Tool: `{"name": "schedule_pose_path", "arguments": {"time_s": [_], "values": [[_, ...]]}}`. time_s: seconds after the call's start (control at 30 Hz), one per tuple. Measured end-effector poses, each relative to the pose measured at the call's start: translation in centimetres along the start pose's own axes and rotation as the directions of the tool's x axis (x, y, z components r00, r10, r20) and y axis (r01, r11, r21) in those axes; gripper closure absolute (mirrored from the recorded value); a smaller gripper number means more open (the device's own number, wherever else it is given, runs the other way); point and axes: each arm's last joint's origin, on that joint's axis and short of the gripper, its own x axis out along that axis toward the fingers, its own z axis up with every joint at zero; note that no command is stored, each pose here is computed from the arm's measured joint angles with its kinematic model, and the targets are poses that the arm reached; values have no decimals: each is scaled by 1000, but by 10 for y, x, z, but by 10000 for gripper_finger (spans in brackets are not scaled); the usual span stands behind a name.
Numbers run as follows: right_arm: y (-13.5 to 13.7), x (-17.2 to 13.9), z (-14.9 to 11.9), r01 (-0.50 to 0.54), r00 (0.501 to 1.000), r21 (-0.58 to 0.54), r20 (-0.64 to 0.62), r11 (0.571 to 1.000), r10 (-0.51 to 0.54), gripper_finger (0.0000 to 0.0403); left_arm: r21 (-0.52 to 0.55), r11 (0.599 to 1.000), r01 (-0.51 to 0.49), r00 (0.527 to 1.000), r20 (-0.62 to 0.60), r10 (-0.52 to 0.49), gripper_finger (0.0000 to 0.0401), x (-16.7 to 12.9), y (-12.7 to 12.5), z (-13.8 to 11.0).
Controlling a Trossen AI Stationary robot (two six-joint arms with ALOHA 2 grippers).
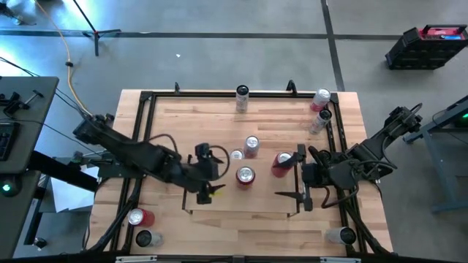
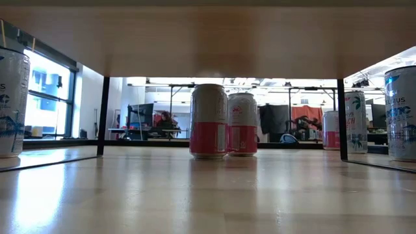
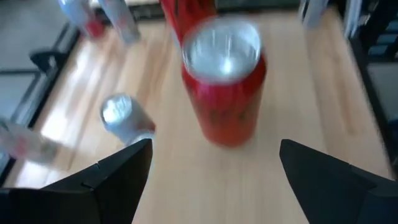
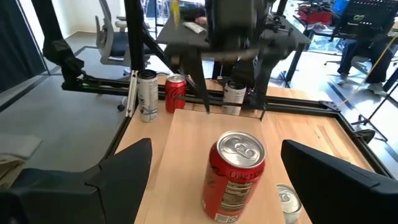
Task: Place canned beverage on shelf
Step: Put the top red-black soda can on the shelf aligned with the other red-black soda cans
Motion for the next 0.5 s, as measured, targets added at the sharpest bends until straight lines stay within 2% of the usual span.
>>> {"name": "schedule_pose_path", "arguments": {"time_s": [0.2,0.37,0.5], "values": [[0,0,0,0,1000,-1,1,1000,0,59,18,1000,-11,1000,3,11,76,41,-7,-24],[0,0,0,-1,1000,0,1,1000,1,59,24,996,85,996,34,-86,88,57,-11,-25],[0,0,0,-1,1000,-1,-1,1000,1,59,21,996,90,993,79,-92,93,65,-15,-21]]}}
